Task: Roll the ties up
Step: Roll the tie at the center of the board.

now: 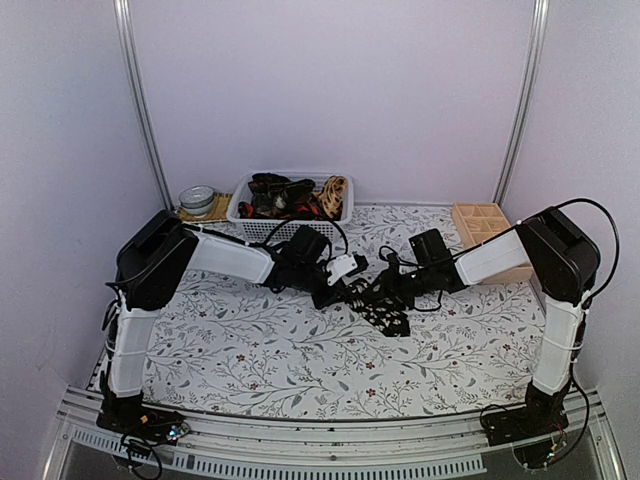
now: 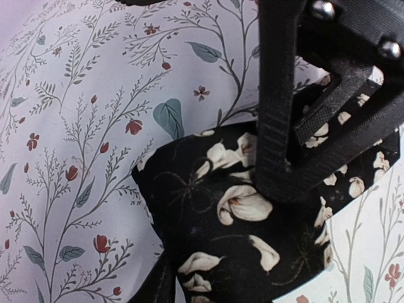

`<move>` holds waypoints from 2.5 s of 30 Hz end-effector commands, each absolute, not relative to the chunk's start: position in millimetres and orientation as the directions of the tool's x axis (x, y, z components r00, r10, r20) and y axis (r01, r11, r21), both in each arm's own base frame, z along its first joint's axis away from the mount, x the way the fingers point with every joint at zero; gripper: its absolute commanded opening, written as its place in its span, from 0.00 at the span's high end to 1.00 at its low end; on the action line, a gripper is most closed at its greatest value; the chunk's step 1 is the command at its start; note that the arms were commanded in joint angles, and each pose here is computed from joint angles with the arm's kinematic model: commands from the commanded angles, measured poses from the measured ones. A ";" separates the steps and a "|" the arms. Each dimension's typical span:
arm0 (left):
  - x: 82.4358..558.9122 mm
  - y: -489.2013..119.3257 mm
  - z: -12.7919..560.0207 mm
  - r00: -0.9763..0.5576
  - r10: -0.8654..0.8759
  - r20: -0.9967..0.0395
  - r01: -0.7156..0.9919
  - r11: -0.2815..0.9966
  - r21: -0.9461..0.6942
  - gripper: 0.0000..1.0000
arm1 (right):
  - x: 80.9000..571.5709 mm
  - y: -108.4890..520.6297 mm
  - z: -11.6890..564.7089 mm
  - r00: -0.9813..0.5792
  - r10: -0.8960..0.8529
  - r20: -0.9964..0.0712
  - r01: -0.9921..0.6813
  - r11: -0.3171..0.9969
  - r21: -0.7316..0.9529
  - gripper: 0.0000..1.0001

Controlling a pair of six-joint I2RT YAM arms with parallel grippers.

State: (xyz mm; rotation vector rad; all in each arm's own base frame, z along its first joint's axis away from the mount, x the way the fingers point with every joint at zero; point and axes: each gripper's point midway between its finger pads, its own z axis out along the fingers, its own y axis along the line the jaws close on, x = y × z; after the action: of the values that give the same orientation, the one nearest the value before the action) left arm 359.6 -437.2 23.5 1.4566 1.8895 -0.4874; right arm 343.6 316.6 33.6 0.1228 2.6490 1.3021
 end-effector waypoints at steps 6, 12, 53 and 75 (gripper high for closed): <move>331.4 -441.5 23.3 -0.133 0.701 -0.700 0.969 0.240 0.057 0.60 | 333.2 308.2 -10.8 -0.985 0.164 -0.054 0.072 0.673 0.736 0.67; 316.6 -429.6 36.4 -0.190 0.688 -0.700 0.973 0.225 -0.043 0.36 | 333.2 307.5 -14.9 -0.985 0.166 -0.050 0.077 0.679 0.730 0.68; 340.6 -442.0 -5.5 -0.885 0.122 -0.449 0.429 0.588 -0.686 0.11 | 331.9 306.1 -17.8 -0.985 0.166 -0.052 0.076 0.683 0.726 0.69; 319.6 -438.7 -28.9 -0.893 0.060 -0.447 0.377 0.642 -0.667 0.61 | 335.0 305.5 -15.1 -0.982 0.178 -0.060 0.079 0.684 0.725 0.68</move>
State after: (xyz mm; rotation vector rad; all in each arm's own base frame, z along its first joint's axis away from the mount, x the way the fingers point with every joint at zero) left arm 355.7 -446.5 27.4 0.3422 2.2748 -1.2142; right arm 346.9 319.9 29.8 0.1178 2.6386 1.3153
